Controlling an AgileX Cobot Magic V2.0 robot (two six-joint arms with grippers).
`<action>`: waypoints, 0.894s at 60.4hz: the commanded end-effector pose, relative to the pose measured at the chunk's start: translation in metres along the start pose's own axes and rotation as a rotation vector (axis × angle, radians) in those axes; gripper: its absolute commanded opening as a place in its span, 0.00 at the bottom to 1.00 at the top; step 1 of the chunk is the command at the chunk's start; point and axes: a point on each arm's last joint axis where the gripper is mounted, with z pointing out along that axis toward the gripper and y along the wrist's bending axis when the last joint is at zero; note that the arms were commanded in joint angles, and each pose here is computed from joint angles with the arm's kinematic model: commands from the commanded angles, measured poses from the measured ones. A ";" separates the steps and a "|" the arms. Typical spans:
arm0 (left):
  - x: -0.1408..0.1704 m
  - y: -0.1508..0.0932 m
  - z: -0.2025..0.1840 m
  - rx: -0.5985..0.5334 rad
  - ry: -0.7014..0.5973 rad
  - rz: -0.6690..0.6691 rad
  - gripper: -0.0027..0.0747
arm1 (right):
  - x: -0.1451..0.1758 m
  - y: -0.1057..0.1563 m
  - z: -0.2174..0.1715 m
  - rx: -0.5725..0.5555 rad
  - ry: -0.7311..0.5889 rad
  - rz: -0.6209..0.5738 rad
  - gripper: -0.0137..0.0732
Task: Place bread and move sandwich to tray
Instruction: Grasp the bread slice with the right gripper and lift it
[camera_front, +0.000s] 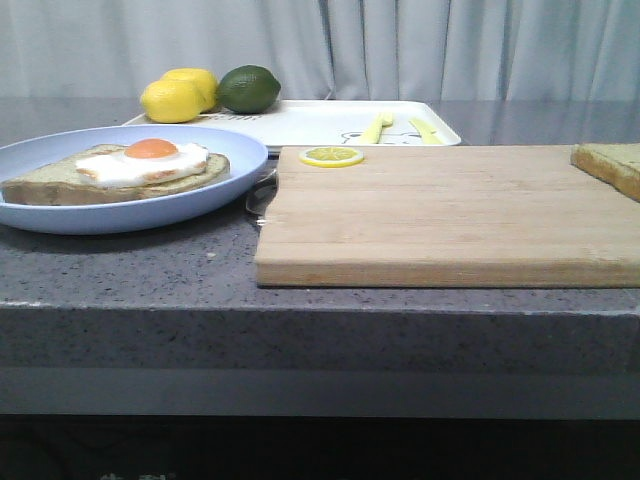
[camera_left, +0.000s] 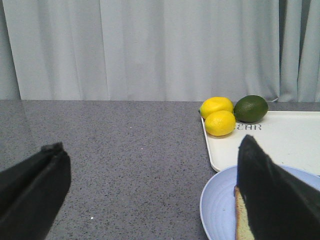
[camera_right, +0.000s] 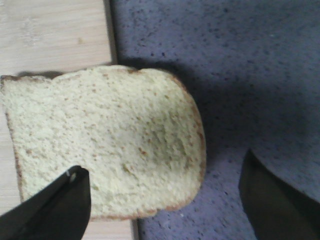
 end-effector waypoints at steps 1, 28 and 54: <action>-0.017 0.001 0.000 -0.001 -0.099 -0.009 0.89 | -0.013 -0.001 -0.011 -0.108 -0.066 -0.038 0.87; -0.017 0.001 0.000 -0.001 -0.099 -0.009 0.89 | -0.025 -0.021 0.029 -0.133 -0.007 -0.110 0.87; -0.017 0.001 0.000 -0.001 -0.099 -0.009 0.89 | -0.022 -0.020 0.054 -0.232 0.120 -0.103 0.85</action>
